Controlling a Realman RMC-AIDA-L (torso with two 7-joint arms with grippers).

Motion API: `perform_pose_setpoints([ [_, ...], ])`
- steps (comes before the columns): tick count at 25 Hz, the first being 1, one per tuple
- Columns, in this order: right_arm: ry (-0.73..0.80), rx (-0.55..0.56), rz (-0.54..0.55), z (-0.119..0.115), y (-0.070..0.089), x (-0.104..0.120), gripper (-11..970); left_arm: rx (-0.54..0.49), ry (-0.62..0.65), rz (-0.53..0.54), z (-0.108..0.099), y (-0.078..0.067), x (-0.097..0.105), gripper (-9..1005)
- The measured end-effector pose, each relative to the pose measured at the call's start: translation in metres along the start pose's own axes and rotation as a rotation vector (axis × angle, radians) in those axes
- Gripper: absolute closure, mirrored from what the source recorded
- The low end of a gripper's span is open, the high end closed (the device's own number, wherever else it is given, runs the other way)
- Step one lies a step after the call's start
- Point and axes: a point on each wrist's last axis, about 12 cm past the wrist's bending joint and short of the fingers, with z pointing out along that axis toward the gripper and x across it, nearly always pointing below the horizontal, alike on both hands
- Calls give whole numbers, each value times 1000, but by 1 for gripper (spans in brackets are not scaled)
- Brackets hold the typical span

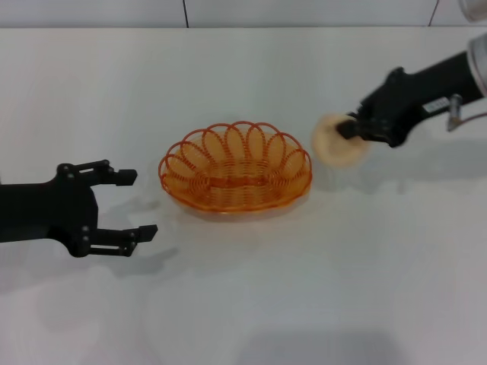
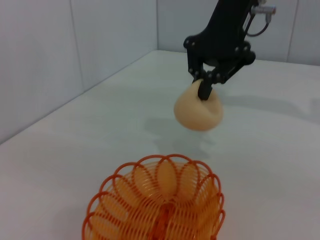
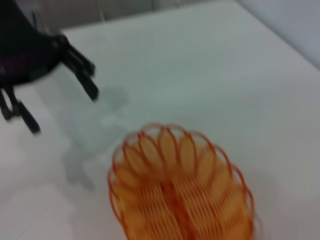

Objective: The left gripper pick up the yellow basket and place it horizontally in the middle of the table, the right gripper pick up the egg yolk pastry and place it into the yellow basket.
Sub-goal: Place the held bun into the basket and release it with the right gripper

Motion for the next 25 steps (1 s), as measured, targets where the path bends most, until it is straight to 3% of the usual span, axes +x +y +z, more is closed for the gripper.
perform_pose_setpoints([
  [12,-56,-44,-87,68,18,-37,925,-16,4,-5,-6,-1,1,112],
  [19,-89,-28,-46,88,20,-39,906,-13,5,4,-4,1,-1,112],
  [25,-116,-18,-14,92,20,-35,889,-16,5,5,-5,1,0,112],
])
